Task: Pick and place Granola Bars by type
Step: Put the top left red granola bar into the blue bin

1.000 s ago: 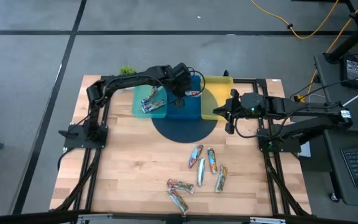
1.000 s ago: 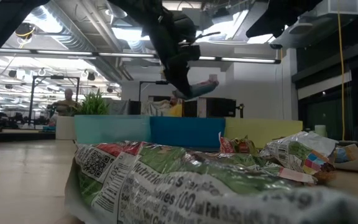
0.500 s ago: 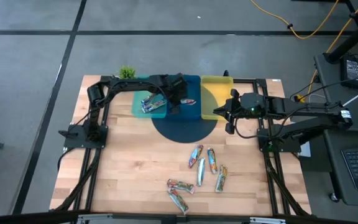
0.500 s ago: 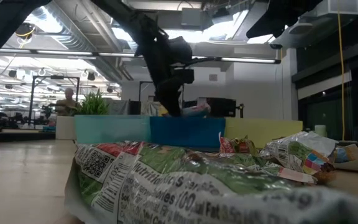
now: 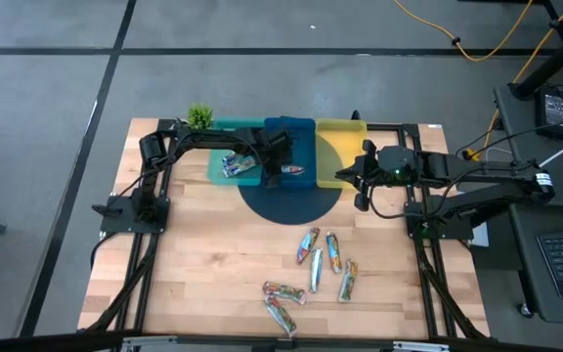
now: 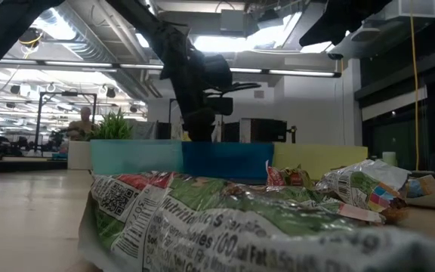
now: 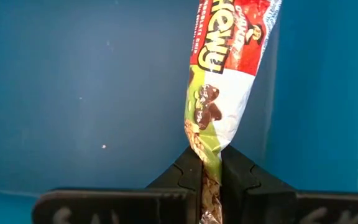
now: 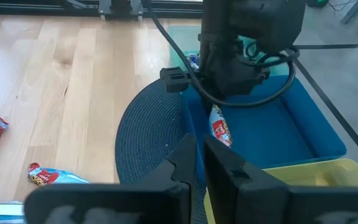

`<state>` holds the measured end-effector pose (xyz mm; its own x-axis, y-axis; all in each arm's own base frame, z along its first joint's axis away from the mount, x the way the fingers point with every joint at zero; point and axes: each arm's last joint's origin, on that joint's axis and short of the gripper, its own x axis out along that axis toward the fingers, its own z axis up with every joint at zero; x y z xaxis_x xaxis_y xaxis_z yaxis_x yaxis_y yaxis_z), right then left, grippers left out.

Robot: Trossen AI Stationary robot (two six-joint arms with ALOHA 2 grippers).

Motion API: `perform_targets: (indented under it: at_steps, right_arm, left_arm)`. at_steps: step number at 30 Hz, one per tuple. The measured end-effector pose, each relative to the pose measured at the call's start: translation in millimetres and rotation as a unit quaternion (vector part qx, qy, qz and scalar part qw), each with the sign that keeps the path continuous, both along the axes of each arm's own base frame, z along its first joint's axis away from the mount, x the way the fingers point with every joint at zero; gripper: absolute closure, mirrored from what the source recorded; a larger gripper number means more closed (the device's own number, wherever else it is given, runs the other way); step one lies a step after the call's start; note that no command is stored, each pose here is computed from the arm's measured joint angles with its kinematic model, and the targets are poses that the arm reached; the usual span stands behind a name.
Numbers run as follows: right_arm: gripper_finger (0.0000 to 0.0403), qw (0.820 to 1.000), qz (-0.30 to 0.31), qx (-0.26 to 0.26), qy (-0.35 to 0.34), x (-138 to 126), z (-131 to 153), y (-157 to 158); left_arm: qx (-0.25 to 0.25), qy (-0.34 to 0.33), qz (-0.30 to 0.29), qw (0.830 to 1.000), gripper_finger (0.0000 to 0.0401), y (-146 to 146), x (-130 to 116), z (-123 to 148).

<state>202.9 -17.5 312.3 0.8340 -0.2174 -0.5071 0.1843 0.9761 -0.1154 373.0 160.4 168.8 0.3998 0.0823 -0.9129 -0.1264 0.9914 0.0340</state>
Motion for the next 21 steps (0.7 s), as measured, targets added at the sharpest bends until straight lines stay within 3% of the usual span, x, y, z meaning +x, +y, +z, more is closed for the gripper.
perform_targets:
  at_steps: [21]
  right_arm:
    - [0.0369, 1.0, 0.0, 0.0, 0.0, 0.0, 0.0, 0.0]
  left_arm:
    - [0.014, 0.006, -0.025, 1.0, 0.0382, 0.6, 0.8, -3.6]
